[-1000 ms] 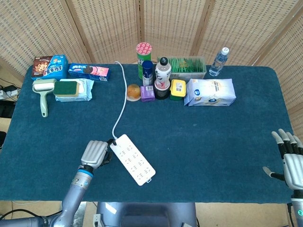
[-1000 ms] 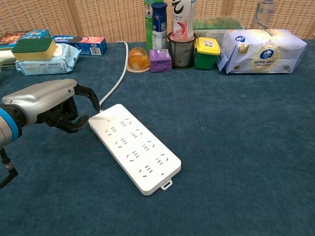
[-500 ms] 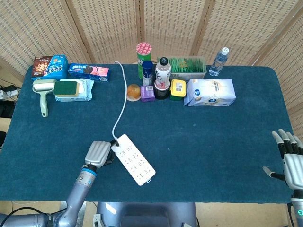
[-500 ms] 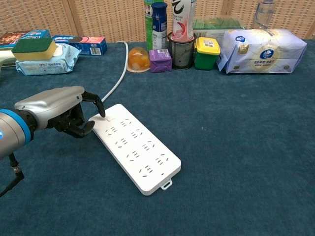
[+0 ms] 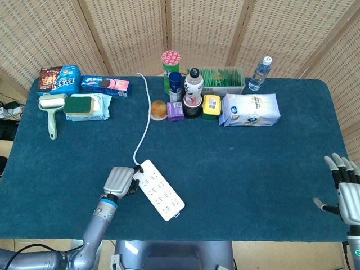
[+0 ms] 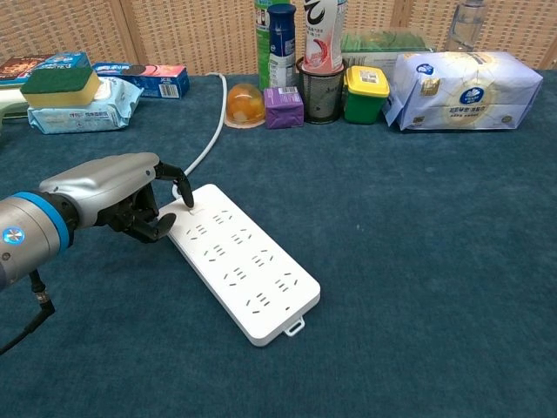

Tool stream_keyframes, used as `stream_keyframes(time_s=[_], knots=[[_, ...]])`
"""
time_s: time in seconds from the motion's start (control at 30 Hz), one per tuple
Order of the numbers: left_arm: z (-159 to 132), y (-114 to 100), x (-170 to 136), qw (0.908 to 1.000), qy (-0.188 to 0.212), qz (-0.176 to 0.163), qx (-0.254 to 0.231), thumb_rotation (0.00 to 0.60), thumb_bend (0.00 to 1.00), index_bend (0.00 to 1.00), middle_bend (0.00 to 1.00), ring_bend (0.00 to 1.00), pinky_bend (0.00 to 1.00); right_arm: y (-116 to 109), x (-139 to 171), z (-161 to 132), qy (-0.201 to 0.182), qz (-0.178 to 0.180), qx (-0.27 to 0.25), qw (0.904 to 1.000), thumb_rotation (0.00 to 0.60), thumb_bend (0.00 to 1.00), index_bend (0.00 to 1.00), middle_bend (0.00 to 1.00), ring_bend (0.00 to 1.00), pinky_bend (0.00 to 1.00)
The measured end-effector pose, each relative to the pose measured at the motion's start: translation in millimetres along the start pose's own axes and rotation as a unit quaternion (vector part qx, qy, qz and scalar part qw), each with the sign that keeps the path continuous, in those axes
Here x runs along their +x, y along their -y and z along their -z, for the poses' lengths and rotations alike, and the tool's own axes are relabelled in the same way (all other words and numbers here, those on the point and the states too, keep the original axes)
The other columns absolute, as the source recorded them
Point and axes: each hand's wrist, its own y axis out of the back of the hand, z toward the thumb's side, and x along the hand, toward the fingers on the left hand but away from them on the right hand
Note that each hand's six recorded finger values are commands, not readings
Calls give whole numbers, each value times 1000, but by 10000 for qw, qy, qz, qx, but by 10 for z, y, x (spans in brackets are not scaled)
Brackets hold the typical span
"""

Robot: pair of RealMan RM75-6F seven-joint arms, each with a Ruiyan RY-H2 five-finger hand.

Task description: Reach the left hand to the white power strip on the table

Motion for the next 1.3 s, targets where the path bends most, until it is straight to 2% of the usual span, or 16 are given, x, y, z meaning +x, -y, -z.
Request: stream_keyframes(time_s=[0.37,1.0,1.13,1.3], knots=[[-29,39,30,9999,-23,154,1,600,559,351,1000,1000,1000,-23,-2,19,23,29,-35,10000,600,0,43,24,14,0],[-24,68,53,9997,-102,219,74,600,556,352,1000,1000,1000,-27,-3,24,29,37,-36,10000,600,0,43,24,13,0],[-50,3,40,9999,-57,118,-34,600,555,351,1000,1000,1000,-27,-2,25,29,36,-24,10000,600,0,43,24,13,0],[-81,-192,-34,9995,79,-175,-263,600,551,352,1000,1000,1000,-16,-2,16,16,22,-12,10000,600,0,43,24,14,0]])
